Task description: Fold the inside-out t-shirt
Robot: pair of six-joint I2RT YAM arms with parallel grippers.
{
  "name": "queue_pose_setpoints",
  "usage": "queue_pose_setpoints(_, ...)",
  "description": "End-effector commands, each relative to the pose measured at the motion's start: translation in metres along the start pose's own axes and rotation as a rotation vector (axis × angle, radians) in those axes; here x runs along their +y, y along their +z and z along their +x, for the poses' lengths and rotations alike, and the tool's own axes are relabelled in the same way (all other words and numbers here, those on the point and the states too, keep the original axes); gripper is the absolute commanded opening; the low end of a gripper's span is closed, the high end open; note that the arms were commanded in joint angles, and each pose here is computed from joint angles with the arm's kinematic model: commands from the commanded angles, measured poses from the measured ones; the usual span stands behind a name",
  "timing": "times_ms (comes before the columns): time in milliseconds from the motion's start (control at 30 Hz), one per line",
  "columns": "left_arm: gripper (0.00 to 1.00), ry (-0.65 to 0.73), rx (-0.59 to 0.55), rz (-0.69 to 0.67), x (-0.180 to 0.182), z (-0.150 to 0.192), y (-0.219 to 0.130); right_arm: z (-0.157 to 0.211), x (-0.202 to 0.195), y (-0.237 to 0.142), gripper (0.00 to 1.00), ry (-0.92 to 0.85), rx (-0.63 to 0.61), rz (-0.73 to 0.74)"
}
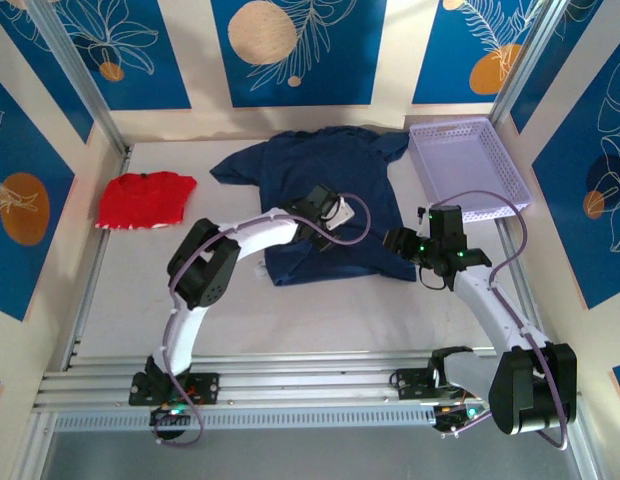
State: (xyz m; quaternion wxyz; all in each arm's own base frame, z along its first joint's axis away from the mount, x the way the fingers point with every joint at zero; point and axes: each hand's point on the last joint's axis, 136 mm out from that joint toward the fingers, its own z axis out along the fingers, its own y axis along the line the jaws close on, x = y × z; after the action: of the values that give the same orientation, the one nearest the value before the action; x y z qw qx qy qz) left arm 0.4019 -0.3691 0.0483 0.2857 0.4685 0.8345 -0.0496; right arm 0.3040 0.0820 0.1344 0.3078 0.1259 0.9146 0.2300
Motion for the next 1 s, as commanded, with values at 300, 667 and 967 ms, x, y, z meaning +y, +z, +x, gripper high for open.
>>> queue_pose_setpoints(300,0.0,-0.096,-0.086,0.153,0.004,-0.03,-0.042,0.005,0.04,-0.018,0.57,-0.147,-0.024,-0.145)
queue_pose_setpoints(667,0.0,-0.319,-0.278,0.346,0.024,-0.051,-0.151,0.061,0.136,0.017,0.63,-0.597,-0.156,-0.364)
queue_pose_setpoints(967,0.0,-0.326,-0.275,0.357,0.027,-0.053,-0.161,0.077,0.153,0.095,0.45,-0.793,-0.26,-0.249)
